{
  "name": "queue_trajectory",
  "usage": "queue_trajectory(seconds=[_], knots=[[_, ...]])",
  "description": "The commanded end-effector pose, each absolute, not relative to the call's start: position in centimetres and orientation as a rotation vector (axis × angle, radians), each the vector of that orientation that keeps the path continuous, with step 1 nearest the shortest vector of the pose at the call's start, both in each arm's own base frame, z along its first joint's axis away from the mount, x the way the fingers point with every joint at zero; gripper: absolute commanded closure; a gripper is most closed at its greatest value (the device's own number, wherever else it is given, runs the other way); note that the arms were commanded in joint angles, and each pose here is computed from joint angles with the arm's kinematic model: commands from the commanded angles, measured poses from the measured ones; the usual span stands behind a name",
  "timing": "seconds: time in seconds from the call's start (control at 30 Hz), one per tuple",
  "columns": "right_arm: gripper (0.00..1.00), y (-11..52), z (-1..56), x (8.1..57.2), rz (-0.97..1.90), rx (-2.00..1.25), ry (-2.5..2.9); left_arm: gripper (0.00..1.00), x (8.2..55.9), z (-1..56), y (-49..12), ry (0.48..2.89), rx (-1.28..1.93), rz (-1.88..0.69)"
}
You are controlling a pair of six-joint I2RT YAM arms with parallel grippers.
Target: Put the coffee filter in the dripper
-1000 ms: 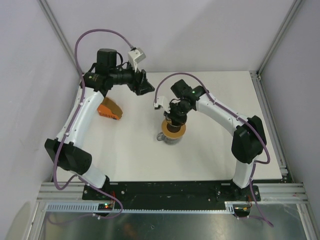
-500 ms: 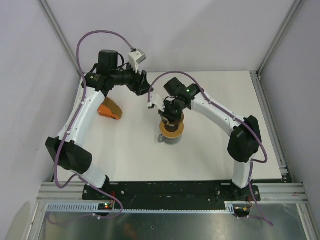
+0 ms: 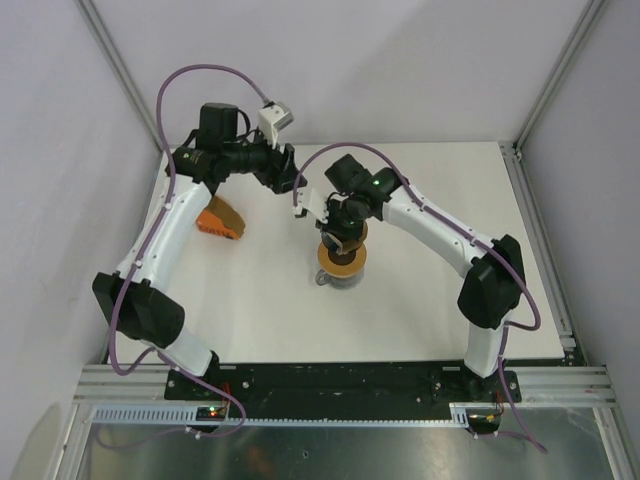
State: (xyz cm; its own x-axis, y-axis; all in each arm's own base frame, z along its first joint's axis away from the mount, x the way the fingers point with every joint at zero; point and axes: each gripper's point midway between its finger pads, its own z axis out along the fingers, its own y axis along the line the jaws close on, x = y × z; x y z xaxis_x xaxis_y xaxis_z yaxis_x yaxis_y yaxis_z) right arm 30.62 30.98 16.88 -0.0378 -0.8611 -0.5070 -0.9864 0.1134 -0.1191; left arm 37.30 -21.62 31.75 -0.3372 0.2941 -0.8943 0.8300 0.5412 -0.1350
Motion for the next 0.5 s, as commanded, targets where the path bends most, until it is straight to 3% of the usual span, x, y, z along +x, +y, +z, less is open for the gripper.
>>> queue_trajectory(seconds=[0.0,0.1,0.2,0.37,0.47], knots=[[0.89,30.8,20.8,31.0,0.333,-1.721,1.876,0.25,37.2,31.4,-21.7,1.877,0.938,-0.757],[0.78,31.0,20.9,30.9,0.349,-1.712,1.875,0.25,37.1,31.4,-21.8,1.876,0.941,-0.761],[0.75,31.1,21.1,30.6,0.367,-1.715,1.868,0.25,37.1,31.4,-21.9,1.875,0.945,-0.763],[0.95,30.9,19.5,29.9,0.391,-1.758,1.9,0.29,36.4,30.6,-22.8,1.884,0.971,-0.79],[0.99,30.9,18.3,29.6,0.426,-1.768,1.919,0.33,35.5,29.5,-23.7,1.907,0.993,-0.832]])
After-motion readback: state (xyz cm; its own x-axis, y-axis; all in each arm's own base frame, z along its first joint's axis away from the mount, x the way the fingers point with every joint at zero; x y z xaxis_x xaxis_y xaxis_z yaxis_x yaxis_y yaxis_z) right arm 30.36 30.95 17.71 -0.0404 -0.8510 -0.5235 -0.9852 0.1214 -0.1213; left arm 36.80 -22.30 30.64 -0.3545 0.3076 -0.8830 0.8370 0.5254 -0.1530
